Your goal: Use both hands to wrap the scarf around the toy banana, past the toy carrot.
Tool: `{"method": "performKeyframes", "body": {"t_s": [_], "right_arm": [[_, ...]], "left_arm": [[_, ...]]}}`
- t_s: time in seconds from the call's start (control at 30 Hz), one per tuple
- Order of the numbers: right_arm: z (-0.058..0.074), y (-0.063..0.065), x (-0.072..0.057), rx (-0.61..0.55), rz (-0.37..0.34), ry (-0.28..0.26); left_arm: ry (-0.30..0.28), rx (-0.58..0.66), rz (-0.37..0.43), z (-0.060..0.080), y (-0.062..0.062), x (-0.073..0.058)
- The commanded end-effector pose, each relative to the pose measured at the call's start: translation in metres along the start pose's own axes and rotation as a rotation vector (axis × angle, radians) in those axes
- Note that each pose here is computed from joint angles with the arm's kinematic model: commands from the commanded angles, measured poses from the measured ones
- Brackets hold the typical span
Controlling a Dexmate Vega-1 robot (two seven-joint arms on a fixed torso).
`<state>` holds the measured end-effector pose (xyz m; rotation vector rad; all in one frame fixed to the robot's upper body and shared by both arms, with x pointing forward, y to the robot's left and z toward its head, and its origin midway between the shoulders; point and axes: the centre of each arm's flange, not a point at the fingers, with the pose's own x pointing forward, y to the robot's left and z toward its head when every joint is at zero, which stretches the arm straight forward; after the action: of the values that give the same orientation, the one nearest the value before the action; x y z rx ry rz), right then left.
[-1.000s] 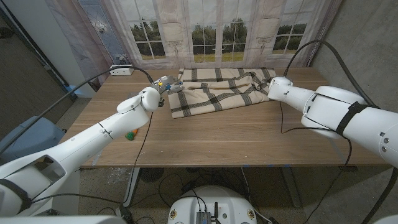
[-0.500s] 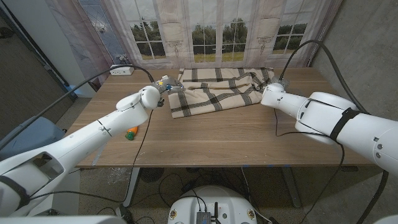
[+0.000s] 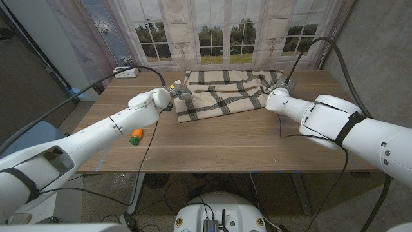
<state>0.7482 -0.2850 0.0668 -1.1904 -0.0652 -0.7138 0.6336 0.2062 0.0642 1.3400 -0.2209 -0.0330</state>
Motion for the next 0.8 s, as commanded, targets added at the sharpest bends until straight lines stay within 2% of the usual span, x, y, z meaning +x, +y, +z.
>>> {"method": "performKeyframes", "body": {"t_s": [0.03, 0.4, 0.8], "right_arm": [[0.025, -0.024, -0.004, 0.011, -0.148, -0.057], [0.058, -0.049, -0.007, -0.053, -0.241, -0.172], [0.094, -0.068, -0.024, -0.059, -0.375, -0.271]], "left_arm": [[0.000, 0.003, -0.110, 0.005, -0.016, 0.014], [0.000, -0.009, -0.133, 0.002, -0.022, 0.014], [-0.001, -0.015, -0.132, -0.001, -0.024, 0.010]]}}
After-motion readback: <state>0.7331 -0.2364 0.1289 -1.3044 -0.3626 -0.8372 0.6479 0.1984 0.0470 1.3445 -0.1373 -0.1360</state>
